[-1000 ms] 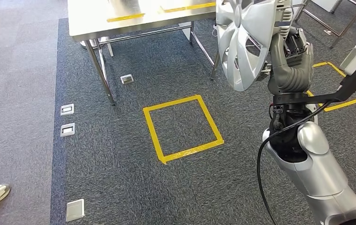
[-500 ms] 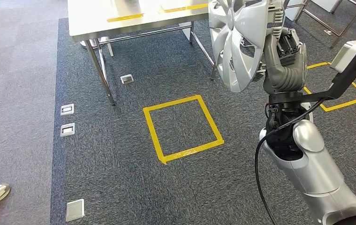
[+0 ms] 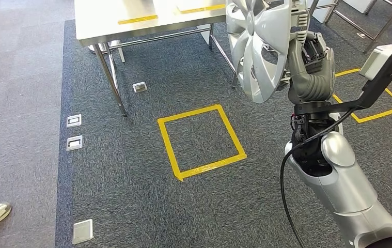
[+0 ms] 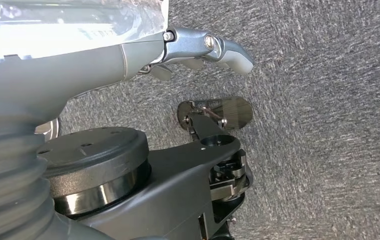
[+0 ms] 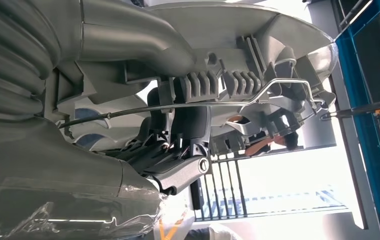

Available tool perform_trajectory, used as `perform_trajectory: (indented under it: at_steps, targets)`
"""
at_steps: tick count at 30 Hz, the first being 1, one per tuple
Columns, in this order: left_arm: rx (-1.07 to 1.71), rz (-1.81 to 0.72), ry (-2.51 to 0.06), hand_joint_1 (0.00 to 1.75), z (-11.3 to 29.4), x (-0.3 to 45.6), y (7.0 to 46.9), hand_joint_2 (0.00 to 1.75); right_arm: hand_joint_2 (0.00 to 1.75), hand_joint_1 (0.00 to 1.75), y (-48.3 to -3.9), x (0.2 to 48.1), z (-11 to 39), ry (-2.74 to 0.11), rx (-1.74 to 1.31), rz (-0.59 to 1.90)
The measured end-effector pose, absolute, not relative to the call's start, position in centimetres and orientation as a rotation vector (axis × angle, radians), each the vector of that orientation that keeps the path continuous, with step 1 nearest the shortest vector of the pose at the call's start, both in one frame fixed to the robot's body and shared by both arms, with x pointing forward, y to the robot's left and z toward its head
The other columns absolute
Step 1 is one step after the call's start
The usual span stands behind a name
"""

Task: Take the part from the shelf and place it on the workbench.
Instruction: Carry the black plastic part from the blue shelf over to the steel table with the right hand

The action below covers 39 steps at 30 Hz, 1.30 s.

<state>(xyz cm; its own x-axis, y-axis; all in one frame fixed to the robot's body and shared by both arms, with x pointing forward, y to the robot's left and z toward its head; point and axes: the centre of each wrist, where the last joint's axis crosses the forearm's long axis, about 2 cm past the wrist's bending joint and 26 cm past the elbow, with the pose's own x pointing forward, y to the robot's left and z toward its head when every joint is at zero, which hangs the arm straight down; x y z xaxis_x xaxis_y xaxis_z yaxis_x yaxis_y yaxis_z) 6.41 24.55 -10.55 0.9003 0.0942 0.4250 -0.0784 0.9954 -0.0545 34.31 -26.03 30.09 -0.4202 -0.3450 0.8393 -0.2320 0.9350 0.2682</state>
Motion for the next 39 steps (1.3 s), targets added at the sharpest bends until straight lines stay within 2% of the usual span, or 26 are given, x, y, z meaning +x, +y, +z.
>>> perform_trajectory:
  at_steps: [39]
  targets:
    - [-0.034,0.093,-0.44,0.0,-10.52,6.62,24.72,1.75,1.75,1.75,-25.73,34.63,29.37,-2.01,0.428,-0.14]
